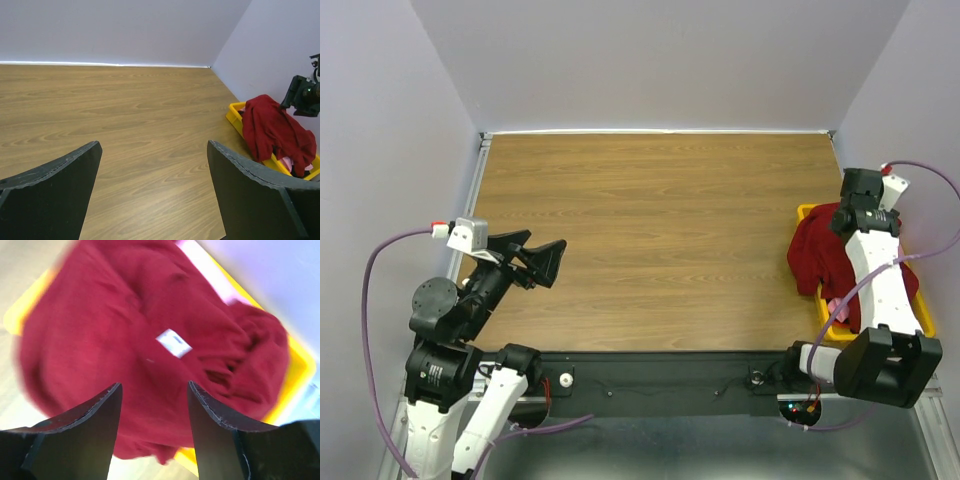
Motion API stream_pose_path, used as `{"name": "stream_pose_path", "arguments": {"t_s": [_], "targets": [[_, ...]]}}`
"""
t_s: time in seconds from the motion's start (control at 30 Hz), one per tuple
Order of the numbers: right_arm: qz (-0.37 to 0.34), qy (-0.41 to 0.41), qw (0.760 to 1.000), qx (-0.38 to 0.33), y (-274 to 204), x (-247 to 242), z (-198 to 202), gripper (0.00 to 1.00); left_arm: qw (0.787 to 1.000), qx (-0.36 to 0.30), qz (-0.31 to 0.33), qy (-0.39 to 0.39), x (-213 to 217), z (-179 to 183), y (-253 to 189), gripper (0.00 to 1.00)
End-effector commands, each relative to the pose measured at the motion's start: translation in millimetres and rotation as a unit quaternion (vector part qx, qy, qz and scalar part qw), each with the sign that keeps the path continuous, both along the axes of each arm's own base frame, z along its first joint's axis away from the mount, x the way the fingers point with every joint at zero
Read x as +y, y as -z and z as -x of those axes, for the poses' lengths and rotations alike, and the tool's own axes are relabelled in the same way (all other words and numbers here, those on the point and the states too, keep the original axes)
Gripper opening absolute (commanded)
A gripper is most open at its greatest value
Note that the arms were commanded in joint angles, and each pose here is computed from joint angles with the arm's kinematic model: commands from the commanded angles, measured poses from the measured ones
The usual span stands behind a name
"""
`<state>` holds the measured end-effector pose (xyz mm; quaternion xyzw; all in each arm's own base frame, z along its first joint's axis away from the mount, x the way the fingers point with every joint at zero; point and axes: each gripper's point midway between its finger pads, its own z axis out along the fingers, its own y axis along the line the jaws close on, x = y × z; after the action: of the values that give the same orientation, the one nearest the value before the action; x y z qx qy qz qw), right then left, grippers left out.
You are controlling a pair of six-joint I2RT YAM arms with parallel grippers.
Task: Fold and stack the t-shirts
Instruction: Grab the tshirt from the pile
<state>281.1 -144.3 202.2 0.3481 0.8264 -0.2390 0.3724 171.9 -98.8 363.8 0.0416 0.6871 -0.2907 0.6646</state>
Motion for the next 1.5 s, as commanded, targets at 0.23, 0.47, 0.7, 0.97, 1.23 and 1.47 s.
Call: {"name": "stream_pose_path", "arguments": {"t_s": [0.23,0.47,0.7,0.97,1.23,1.47], "targets": [[0.016,0.058,0.996,0.061,27,-22,37,0.60,0.999,-0.007,0.010,0.040,-15,0,-15,0.99],[0.016,0.063,0.996,0.067,31,-25,34,0.47,0.999,-0.005,0.014,0.046,-16,3,-17,0.99],[0.009,0.042,0.998,0.035,11,-21,25,0.12,0.999,-0.007,0.012,0.039,-13,6,-16,0.99],[-0.061,-0.042,0.997,-0.031,-31,11,-4,0.00,0.999,-0.003,0.013,0.032,-12,1,-12,0.99],[-0.167,-0.182,0.960,-0.135,-109,90,-70,0.01,1.000,0.001,0.024,0.010,-7,-7,-12,0.99],[-0.218,-0.349,0.905,-0.114,-120,256,-139,0.01,0.999,0.022,0.048,-0.011,-3,-12,-6,0.99]]}}
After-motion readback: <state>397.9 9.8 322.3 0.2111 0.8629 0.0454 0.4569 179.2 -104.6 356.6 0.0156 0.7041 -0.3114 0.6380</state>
